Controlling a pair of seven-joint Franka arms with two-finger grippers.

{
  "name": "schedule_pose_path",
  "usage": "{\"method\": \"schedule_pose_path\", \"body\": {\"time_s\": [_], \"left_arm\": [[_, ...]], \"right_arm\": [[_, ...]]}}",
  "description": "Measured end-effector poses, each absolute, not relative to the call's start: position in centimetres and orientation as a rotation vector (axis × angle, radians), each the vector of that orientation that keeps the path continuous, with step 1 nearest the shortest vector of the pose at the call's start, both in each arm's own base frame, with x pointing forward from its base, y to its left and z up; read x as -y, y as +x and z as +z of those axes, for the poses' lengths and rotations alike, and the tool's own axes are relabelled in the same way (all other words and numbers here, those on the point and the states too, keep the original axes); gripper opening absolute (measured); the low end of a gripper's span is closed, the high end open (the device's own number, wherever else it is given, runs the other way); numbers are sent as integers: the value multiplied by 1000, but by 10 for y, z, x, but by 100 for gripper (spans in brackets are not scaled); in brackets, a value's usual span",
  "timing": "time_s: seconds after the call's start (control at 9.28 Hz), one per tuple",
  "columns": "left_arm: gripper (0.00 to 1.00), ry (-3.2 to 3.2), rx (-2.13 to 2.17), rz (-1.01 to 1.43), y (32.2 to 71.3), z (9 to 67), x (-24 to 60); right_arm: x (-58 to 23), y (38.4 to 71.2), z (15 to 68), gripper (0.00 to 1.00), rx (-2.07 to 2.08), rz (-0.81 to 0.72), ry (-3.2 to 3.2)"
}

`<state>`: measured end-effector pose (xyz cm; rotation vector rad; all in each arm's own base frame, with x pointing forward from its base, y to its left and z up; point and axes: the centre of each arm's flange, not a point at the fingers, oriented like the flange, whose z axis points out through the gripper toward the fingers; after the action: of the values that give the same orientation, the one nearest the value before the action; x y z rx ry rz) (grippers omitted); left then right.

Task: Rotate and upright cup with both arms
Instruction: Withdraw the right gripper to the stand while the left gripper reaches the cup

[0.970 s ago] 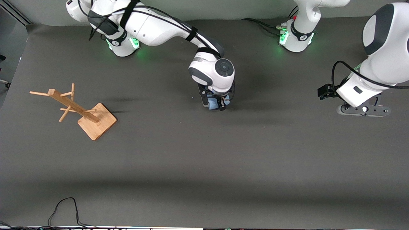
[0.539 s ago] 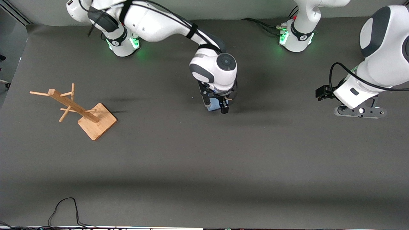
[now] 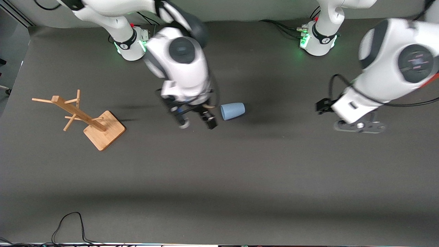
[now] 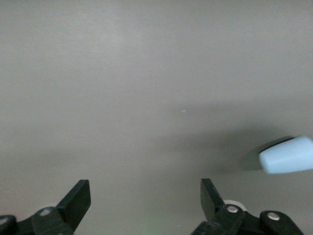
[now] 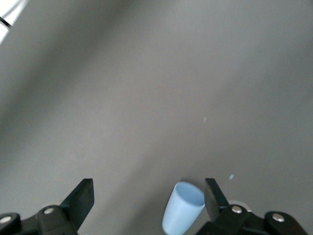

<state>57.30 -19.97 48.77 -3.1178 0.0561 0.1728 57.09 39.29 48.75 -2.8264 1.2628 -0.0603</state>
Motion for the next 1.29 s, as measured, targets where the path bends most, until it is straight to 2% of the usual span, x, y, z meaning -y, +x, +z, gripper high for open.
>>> {"method": "schedule_pose_path", "body": {"time_s": [0.22,0.32,0.54,0.75,0.97,1.29], "left_arm": [[100,-3093,139,139,566,444,317],[100,-3083,198,117,566,430,370],[100,-2999,158,22,553,400,468],[99,-2869,-43,-50,508,333,543],[99,-2700,-375,-58,470,288,574],[98,-2571,-566,-12,459,249,577]], "right_arm": [[-291,601,534,100,-1004,-35,-2935],[-247,605,554,100,-870,-34,-2969],[-152,601,593,100,-593,-86,-3026],[-91,589,611,100,-349,-106,-3099],[-69,582,607,100,-188,-85,-3132],[-43,581,592,100,-139,-32,-3131]]}}
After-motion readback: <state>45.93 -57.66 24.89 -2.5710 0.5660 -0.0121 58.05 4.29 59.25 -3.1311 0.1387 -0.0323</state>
